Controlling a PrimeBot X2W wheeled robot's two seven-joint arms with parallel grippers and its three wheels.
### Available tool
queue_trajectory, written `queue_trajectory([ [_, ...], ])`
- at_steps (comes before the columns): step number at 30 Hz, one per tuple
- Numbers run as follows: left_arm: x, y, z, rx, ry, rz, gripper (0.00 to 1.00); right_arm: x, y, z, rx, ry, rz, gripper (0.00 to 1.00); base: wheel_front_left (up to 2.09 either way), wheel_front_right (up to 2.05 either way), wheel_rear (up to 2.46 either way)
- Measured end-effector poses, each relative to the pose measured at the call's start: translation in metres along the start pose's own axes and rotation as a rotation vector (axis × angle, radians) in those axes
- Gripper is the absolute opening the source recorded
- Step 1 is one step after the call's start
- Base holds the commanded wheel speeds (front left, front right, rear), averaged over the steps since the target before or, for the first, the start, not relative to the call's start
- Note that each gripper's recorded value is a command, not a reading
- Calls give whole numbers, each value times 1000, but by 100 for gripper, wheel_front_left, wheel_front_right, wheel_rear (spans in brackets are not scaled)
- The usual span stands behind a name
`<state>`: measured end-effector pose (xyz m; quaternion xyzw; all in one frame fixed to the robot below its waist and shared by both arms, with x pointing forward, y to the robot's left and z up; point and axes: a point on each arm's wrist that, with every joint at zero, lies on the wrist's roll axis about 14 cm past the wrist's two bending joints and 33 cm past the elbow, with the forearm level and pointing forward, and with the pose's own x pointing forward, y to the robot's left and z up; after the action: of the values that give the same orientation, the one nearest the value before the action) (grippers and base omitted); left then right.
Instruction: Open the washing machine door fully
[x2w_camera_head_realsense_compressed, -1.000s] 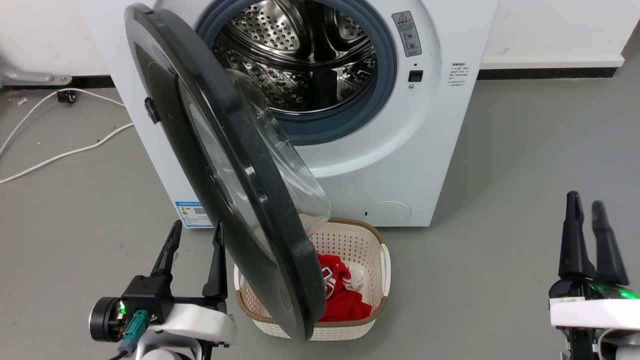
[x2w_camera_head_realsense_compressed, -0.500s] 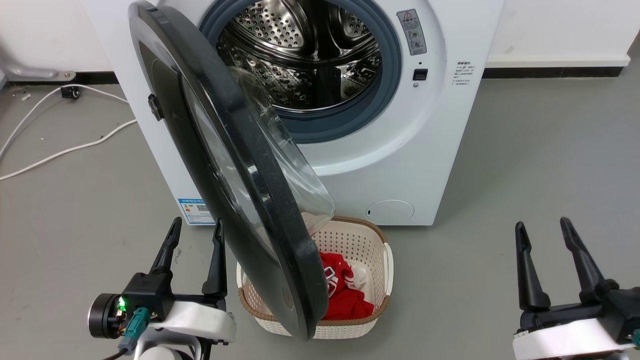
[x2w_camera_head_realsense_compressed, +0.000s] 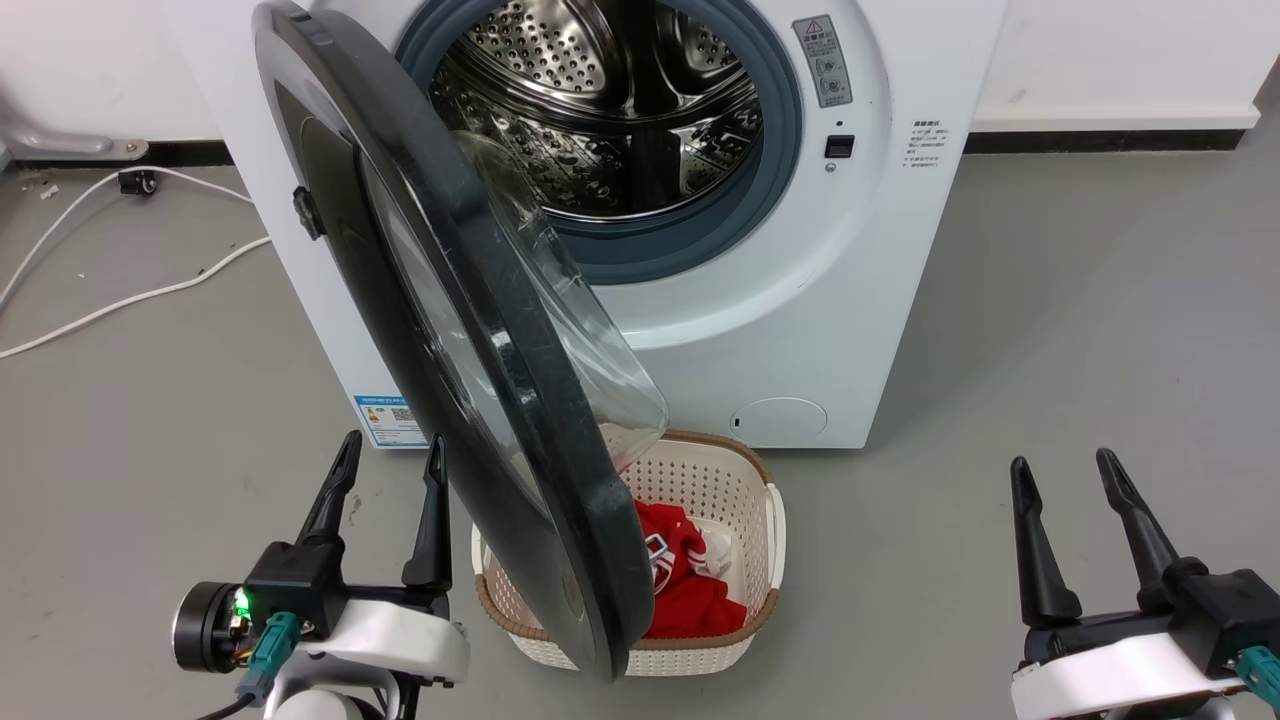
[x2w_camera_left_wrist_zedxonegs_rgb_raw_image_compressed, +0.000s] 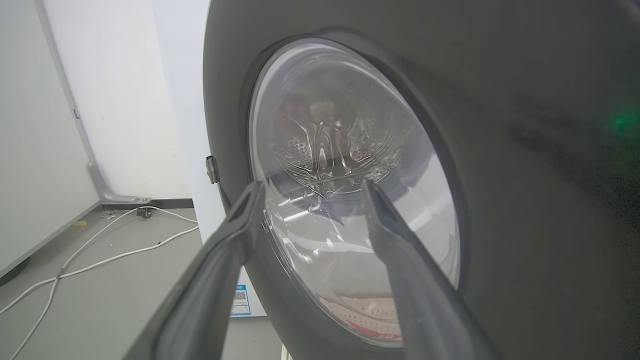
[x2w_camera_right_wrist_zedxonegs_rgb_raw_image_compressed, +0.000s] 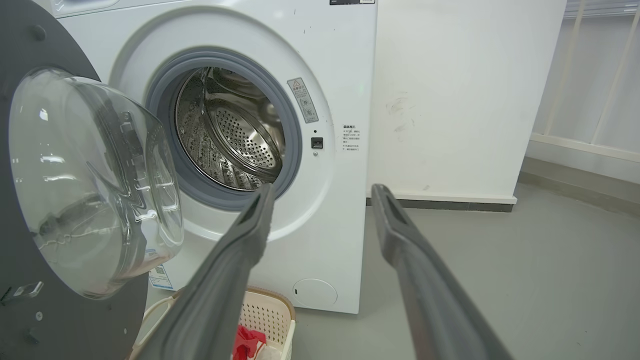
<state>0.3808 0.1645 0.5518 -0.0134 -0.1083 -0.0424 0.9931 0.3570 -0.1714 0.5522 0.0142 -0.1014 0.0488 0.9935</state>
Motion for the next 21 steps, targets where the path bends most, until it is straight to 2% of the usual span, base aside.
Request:
queue_trajectory([
  [2,0,0,0,1,-1,1,96,0,0,-1,2,3,0,100,0,0,0],
  [3,0,1,0,1,-1,2,38,0,0,-1,2,3,0,100,0,0,0],
  [4,0,1,1,2,-1,2,38,0,0,-2,3,4,0,100,0,0,0],
  [5,1,1,1,2,-3,2,0,0,0,-2,4,5,0,100,0,0,0],
  [14,9,2,26,10,-81,-2,0,-1,-1,-6,20,14,-7,100,0,0,0],
  [21,18,1,98,56,-306,-8,0,0,-2,-9,25,21,-8,100,0,0,0],
])
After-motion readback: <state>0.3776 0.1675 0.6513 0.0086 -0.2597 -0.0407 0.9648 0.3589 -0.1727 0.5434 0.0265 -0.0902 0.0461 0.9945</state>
